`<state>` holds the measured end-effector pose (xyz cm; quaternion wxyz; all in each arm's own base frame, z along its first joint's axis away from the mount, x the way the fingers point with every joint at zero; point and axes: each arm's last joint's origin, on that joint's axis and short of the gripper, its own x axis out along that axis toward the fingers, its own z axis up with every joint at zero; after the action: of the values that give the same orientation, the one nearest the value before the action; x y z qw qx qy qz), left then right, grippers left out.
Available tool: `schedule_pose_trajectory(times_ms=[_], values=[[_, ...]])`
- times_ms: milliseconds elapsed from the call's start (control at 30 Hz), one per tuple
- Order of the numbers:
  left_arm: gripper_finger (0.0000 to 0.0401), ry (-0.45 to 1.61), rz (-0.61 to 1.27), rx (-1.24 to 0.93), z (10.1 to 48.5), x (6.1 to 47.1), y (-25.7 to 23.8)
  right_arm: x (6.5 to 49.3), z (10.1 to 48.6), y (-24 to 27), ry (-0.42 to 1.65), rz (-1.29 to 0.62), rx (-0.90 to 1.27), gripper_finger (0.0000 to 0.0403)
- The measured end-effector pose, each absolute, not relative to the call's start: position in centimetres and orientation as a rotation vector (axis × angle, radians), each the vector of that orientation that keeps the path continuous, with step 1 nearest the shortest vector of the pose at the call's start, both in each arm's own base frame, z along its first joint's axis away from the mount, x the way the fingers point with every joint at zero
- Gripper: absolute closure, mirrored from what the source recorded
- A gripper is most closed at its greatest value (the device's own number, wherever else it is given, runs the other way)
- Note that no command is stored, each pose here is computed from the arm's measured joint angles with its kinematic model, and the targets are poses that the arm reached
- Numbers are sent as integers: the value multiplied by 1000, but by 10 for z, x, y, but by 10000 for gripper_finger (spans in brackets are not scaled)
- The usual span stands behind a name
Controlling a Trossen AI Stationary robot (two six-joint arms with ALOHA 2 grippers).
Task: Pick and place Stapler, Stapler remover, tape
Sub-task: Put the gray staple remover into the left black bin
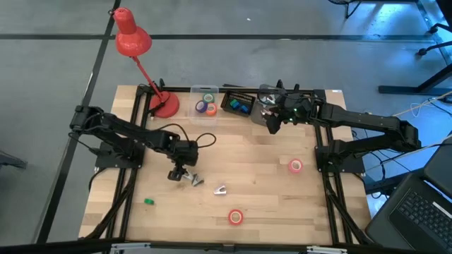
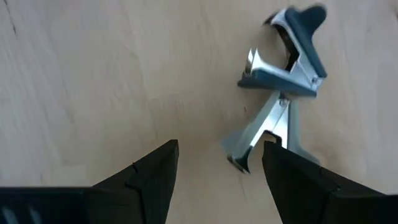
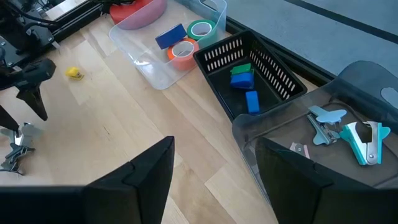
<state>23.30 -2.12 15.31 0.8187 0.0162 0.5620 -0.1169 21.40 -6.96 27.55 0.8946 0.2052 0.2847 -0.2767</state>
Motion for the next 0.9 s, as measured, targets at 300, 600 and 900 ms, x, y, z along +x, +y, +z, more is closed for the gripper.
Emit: schedule_pose_trajectory(times_ms=[300, 600, 900], values=[[184, 1133, -262, 30, 155, 239, -22, 214, 275, -70, 589, -575, 429, 176], [272, 1139, -303, 3, 155, 238, -23, 214, 275, -70, 589, -575, 429, 176], [387, 1222, -426, -100, 136, 242, -28, 214, 275, -70, 589, -575, 429, 176]])
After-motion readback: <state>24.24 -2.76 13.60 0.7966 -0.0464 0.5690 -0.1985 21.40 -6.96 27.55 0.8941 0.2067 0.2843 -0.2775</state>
